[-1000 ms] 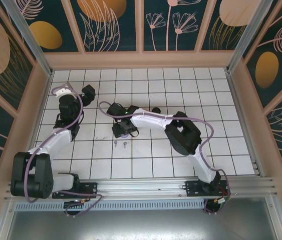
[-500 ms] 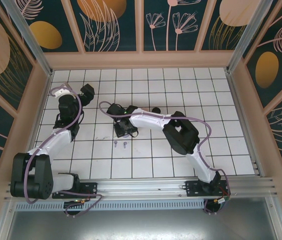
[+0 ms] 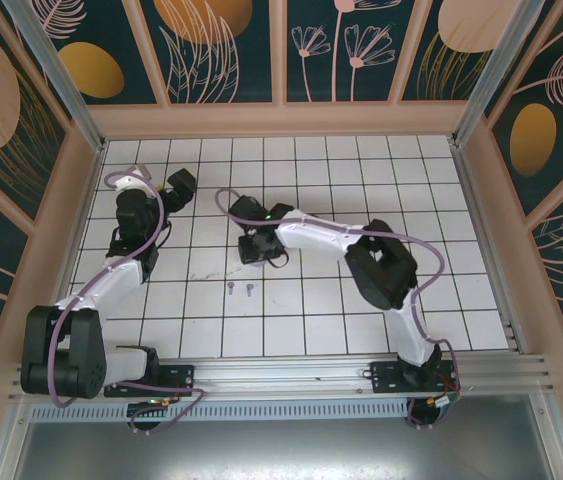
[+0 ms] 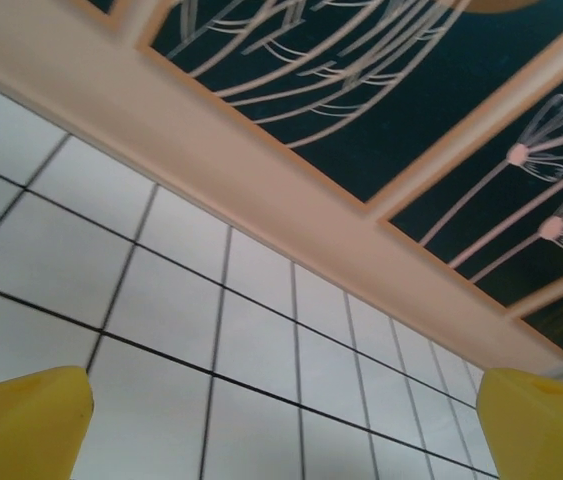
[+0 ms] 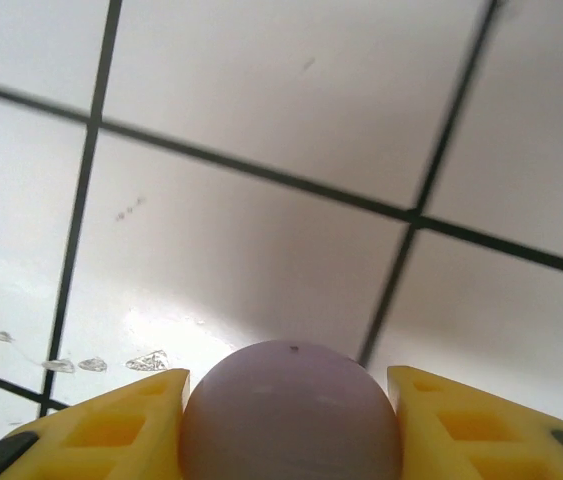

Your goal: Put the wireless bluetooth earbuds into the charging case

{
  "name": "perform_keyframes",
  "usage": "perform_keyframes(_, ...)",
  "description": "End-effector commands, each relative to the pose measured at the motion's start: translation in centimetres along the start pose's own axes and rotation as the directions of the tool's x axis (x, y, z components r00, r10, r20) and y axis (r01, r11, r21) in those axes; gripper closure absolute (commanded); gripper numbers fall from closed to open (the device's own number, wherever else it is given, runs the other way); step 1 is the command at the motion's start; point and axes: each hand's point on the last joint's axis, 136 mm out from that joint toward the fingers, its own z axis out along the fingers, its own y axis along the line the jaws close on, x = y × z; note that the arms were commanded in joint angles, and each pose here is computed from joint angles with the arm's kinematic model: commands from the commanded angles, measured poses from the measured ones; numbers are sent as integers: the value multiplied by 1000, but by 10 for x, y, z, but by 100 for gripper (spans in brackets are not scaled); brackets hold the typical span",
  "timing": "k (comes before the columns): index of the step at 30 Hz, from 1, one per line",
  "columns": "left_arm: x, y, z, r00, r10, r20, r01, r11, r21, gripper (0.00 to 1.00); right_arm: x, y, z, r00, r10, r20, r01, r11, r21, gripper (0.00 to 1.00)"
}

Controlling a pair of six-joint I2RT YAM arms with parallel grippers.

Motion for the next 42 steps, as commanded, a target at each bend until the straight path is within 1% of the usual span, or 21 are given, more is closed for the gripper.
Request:
perform_keyframes(1, 15, -19, 3, 998, 19, -63, -9, 989, 147, 3, -36, -12, -45, 984, 120, 129, -110, 991, -79, 62)
perform_keyframes(4, 34, -28, 4, 991, -9, -132, 40, 971, 237, 4, -53, -35, -63, 959, 218, 181, -201, 973, -110, 62)
perform_keyframes(6, 47, -35, 4, 985, -16, -170, 66, 954, 294, 4, -67, -51, -78, 929, 291, 228, -264, 954, -143, 62)
perform_keyframes(9, 67, -49, 4, 976, 5, -216, 75, 929, 361, 5, -82, -63, -96, 881, 398, 255, -346, 910, -227, 62)
perform_keyframes(14, 101, -82, 1, 965, 60, -257, 68, 884, 463, 6, -102, -68, -117, 803, 534, 266, -434, 829, -353, 63)
perform_keyframes(17, 118, -92, 0, 958, 69, -279, 82, 865, 494, 10, -111, -65, -124, 770, 585, 255, -463, 787, -408, 63)
perform_keyframes(20, 127, -100, -2, 957, 58, -283, 105, 843, 528, 15, -117, -62, -129, 744, 622, 242, -481, 751, -452, 63)
perform_keyframes(28, 151, -124, -3, 951, 67, -302, 135, 787, 601, 33, -125, -54, -133, 718, 665, 207, -501, 700, -510, 63)
perform_keyframes(31, 163, -126, 2, 945, 69, -319, 148, 781, 607, 35, -126, -52, -133, 716, 669, 199, -502, 692, -519, 63)
perform_keyframes(38, 167, -140, 9, 948, 60, -313, 165, 750, 640, 40, -126, -50, -133, 716, 671, 192, -502, 686, -526, 63)
perform_keyframes(42, 167, -145, 14, 952, 50, -303, 167, 743, 648, 42, -125, -50, -131, 718, 671, 184, -504, 684, -527, 64)
